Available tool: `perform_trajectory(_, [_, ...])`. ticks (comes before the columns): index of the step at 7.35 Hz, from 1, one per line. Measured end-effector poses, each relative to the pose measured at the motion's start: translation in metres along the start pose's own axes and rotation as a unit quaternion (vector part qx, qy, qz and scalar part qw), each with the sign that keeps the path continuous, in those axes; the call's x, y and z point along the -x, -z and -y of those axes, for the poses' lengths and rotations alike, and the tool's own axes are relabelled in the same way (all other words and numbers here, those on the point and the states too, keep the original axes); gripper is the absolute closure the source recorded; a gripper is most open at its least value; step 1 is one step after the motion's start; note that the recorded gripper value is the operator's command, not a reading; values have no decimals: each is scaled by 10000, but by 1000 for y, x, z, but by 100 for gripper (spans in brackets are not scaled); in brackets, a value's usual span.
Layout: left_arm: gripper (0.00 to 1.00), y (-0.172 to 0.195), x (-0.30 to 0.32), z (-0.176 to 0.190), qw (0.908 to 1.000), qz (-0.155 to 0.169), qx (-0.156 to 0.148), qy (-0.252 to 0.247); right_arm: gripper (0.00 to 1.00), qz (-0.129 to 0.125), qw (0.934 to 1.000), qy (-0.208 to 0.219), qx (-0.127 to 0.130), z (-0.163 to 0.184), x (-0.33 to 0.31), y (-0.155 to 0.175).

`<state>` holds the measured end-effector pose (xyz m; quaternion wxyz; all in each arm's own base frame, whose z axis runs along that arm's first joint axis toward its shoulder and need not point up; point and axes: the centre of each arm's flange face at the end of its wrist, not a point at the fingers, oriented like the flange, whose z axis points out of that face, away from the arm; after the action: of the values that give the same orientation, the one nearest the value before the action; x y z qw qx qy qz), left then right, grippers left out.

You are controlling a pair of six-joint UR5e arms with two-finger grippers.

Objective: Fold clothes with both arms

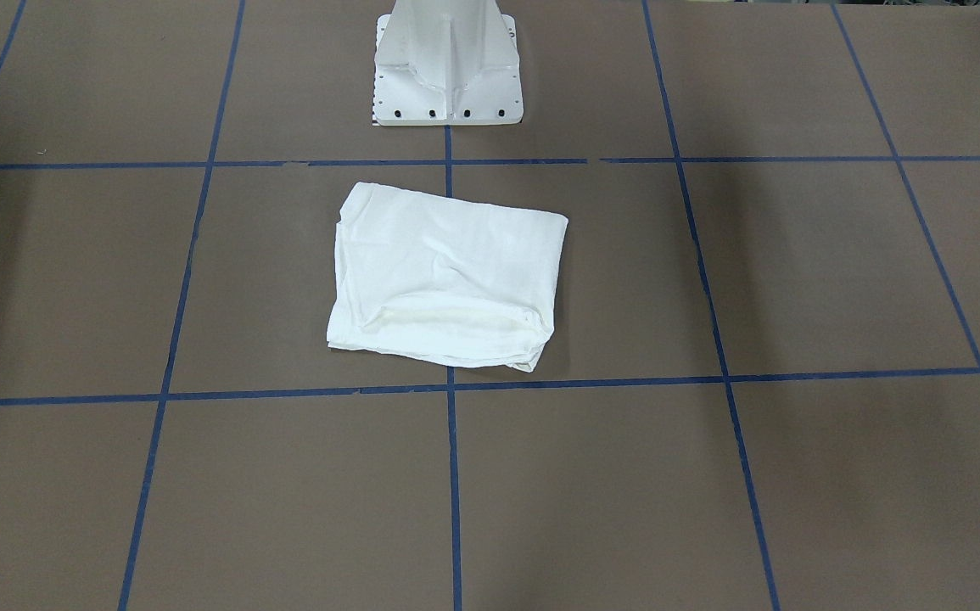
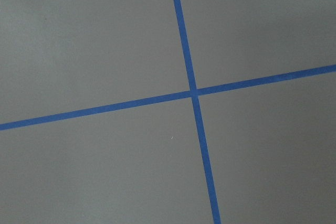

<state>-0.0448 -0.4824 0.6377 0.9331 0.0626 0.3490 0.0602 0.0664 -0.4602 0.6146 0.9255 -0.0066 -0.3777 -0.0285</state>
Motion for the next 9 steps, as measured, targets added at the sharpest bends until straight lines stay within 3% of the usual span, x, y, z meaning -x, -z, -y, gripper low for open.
perform_trajectory(4, [0,-2,2,-4,10000,-1,24,17,0,34,9993,-271,260,-26,-31,-29])
perform_trajectory(7, [0,-3,3,-5,10000,1,43,67,0,16,9991,-307,305,-27,-36,-34])
perform_trajectory(9, [0,-4,3,-5,9993,2,61,361,0,8,9991,-301,295,-25,-35,-33])
